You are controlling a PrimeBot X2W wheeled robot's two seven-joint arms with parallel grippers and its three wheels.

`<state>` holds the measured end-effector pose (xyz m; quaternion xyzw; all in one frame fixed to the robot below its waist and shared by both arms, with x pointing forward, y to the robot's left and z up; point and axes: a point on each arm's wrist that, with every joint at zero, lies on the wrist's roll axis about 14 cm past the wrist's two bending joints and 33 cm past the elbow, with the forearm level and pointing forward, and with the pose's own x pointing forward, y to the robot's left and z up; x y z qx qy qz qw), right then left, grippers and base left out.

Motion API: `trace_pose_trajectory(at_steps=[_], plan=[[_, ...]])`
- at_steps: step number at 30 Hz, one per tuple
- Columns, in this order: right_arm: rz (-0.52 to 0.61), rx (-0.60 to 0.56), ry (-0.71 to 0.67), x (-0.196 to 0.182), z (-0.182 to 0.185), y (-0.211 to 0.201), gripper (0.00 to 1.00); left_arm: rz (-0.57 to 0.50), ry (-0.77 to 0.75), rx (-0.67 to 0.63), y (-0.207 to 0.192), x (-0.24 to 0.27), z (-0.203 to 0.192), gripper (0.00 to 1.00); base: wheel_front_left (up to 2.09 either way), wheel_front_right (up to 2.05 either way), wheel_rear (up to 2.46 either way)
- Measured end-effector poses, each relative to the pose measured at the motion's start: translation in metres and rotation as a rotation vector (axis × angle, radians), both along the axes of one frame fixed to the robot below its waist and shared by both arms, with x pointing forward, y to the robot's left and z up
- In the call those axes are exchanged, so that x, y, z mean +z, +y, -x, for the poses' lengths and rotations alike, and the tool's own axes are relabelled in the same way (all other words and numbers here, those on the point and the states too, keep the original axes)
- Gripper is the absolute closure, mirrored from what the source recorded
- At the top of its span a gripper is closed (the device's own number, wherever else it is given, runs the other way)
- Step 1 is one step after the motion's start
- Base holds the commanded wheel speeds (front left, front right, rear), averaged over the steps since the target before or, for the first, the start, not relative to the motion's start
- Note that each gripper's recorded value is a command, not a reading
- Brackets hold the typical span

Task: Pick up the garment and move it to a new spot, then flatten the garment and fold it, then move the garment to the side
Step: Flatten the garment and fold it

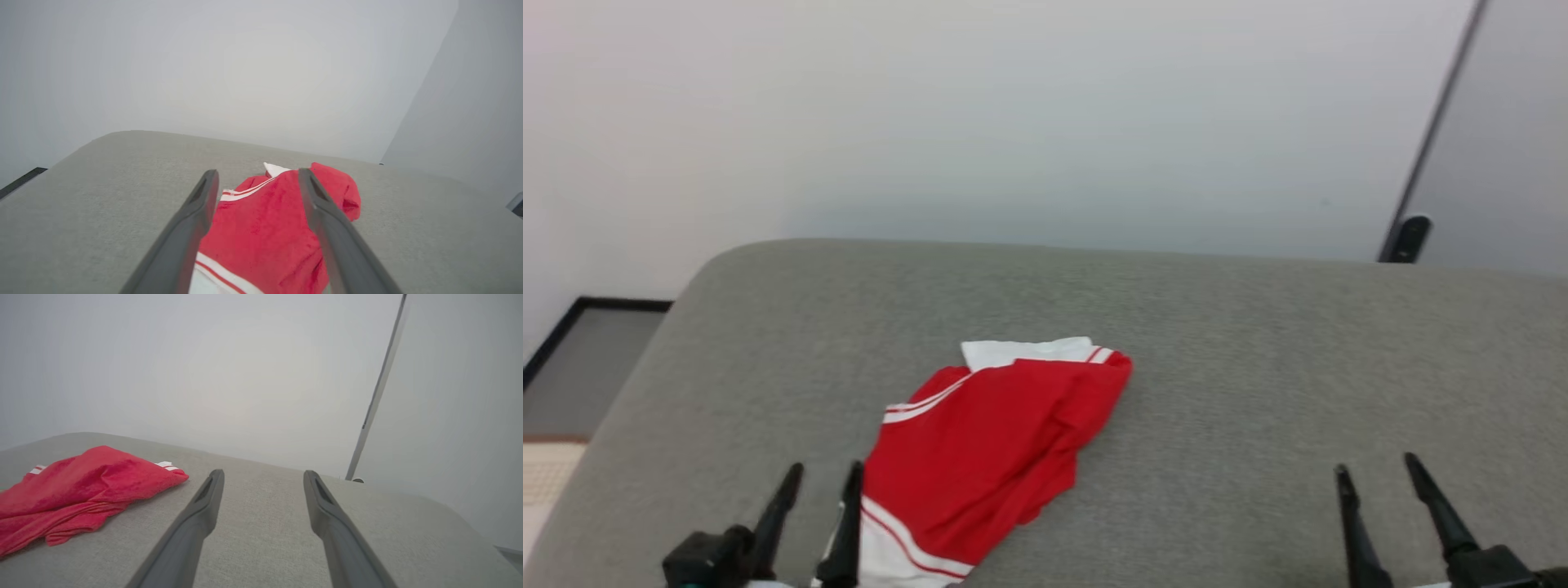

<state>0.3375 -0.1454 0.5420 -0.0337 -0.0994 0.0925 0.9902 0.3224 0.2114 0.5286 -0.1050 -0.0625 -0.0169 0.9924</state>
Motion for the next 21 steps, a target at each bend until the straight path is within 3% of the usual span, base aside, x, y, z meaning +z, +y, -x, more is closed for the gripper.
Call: trace_pose_trajectory(at_steps=[6, 11, 15, 21], plan=[[0.011, 0.138, -0.001, 0.002, -0.013, 0.046, 0.00, -0.017, 0.004, 0.183, 0.054, -0.002, 0.022, 0.00, 0.00, 0.00, 0.00], [0.023, 0.248, 0.053, -0.012, -0.025, 0.077, 0.00, 0.016, 0.009, 0.272, 0.075, -0.007, 0.048, 0.00, 0.00, 0.00, 0.00], [0.085, 0.380, 0.127, -0.013, -0.048, 0.109, 0.00, 0.037, 0.025, 0.304, 0.077, -0.012, 0.066, 0.00, 0.00, 0.00, 0.00], [0.211, 0.545, 0.172, 0.022, -0.097, 0.158, 0.00, 0.081, 0.002, 0.326, 0.069, -0.009, 0.077, 0.00, 0.00, 0.00, 0.00]])
